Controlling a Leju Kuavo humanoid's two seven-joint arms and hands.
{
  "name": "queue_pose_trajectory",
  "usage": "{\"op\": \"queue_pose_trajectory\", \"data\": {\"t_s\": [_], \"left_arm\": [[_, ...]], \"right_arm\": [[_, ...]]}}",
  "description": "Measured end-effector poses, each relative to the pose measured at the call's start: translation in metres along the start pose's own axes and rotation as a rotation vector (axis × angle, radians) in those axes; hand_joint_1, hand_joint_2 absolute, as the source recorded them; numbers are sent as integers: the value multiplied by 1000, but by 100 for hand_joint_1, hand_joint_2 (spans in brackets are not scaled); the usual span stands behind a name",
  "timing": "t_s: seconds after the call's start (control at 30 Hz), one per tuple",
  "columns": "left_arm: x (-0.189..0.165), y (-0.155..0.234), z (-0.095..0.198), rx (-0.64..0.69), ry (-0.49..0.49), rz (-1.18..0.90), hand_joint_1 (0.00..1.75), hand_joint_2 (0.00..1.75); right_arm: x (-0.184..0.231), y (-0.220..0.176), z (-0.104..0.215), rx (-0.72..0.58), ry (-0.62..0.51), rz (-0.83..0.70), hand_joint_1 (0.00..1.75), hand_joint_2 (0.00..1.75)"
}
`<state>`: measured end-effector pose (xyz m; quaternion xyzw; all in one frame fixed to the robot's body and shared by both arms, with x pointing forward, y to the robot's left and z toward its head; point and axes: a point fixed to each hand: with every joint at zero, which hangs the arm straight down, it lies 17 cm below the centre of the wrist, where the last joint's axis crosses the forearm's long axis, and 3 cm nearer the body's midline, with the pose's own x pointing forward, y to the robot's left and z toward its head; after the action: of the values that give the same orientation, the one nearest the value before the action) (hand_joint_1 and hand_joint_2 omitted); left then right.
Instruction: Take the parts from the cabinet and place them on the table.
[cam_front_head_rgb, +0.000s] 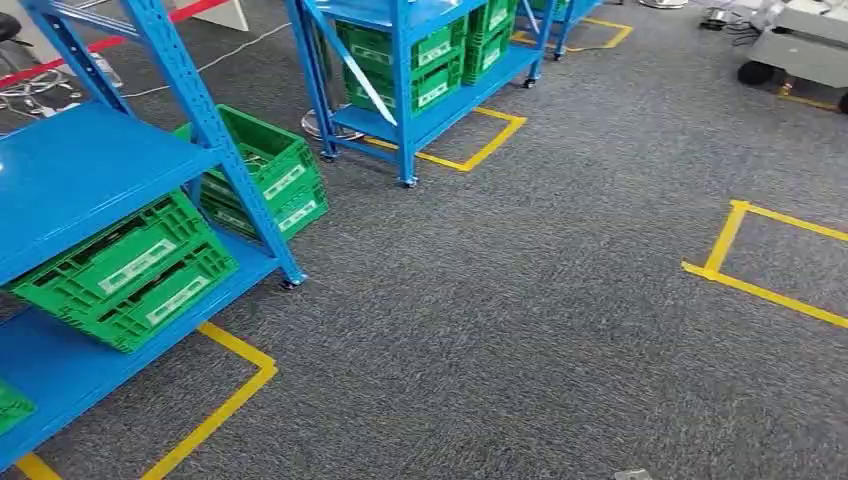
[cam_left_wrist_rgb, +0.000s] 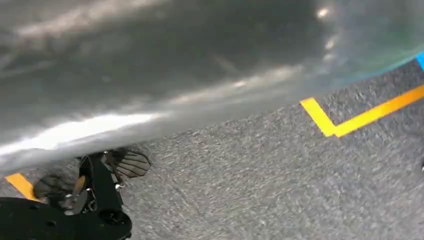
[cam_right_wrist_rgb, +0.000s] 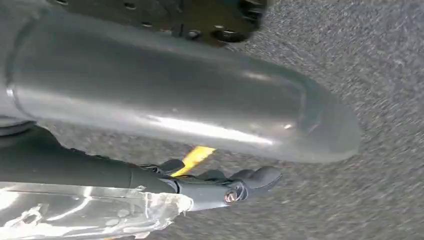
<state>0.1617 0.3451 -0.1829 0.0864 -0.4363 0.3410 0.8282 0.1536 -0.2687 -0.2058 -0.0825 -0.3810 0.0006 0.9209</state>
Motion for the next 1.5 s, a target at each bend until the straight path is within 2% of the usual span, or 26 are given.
{"op": "queue_pose_trajectory", "data": {"t_s": [0.37,0.77,1.5], "left_arm": [[-1,4,0,12,7,10,0,0],[3,5,-1,30,-4,27,0,0],[-1,5,2,14,10,7,0,0]], "right_arm": [[1,-1,1,1,-4,6,0,0],[21,1,-7,-2,-59,-11,0,0],[20,1,-8,-2,-63,-6,0,0]]}}
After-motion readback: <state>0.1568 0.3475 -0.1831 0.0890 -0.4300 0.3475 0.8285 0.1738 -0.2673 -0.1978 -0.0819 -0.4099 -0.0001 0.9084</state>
